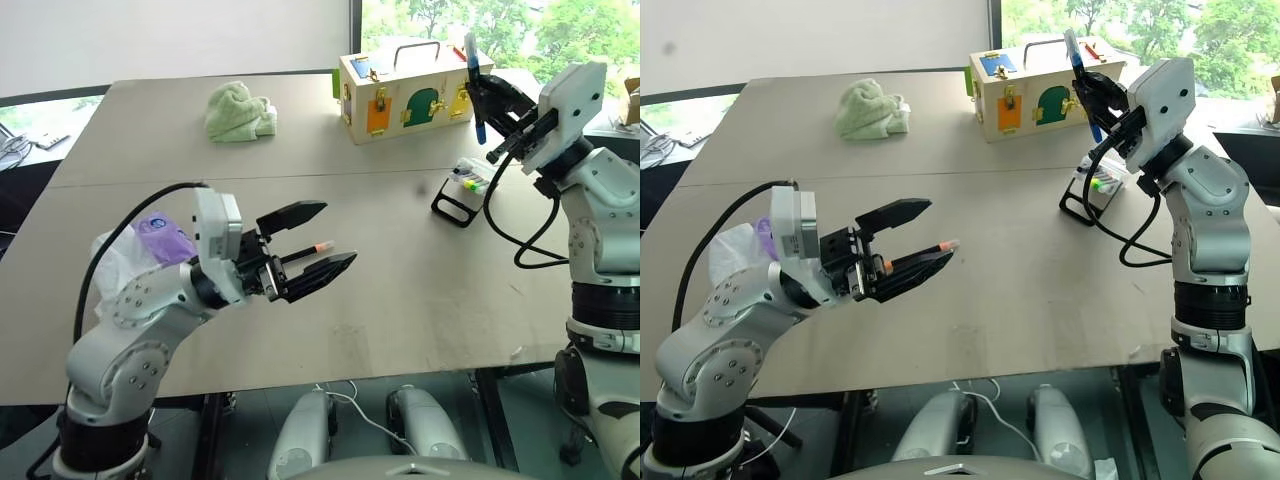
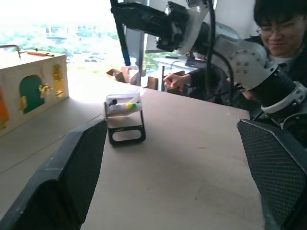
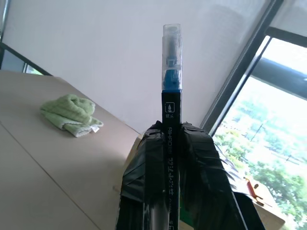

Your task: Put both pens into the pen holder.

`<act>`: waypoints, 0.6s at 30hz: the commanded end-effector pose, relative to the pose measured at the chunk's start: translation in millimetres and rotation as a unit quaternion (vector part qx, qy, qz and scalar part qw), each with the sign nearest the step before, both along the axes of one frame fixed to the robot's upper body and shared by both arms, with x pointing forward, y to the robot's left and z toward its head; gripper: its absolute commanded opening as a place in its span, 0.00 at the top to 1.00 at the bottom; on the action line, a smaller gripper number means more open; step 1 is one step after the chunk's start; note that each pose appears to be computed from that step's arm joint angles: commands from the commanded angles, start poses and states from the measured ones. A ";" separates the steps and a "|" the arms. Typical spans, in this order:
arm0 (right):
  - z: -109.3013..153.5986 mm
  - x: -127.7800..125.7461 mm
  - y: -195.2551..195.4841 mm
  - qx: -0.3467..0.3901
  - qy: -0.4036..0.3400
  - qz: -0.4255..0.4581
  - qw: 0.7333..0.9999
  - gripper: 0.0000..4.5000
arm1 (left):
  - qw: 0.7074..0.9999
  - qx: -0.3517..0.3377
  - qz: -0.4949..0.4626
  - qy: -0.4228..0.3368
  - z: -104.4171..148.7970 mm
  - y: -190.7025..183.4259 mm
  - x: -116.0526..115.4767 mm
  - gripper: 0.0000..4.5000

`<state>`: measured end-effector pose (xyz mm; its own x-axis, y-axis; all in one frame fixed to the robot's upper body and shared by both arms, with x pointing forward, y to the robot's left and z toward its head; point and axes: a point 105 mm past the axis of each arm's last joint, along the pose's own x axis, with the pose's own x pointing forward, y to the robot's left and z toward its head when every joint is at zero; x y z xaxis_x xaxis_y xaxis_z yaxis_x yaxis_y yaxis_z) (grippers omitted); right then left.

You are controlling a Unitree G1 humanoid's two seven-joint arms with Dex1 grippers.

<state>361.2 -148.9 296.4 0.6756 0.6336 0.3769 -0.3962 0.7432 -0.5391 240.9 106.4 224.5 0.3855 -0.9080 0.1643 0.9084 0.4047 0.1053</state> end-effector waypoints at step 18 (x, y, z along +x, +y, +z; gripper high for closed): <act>-58.9 26.3 -1.0 -0.144 -0.045 0.008 0.989 0.99 | 1.000 -0.016 -0.015 -0.004 -0.5 -6.2 1.0 0.00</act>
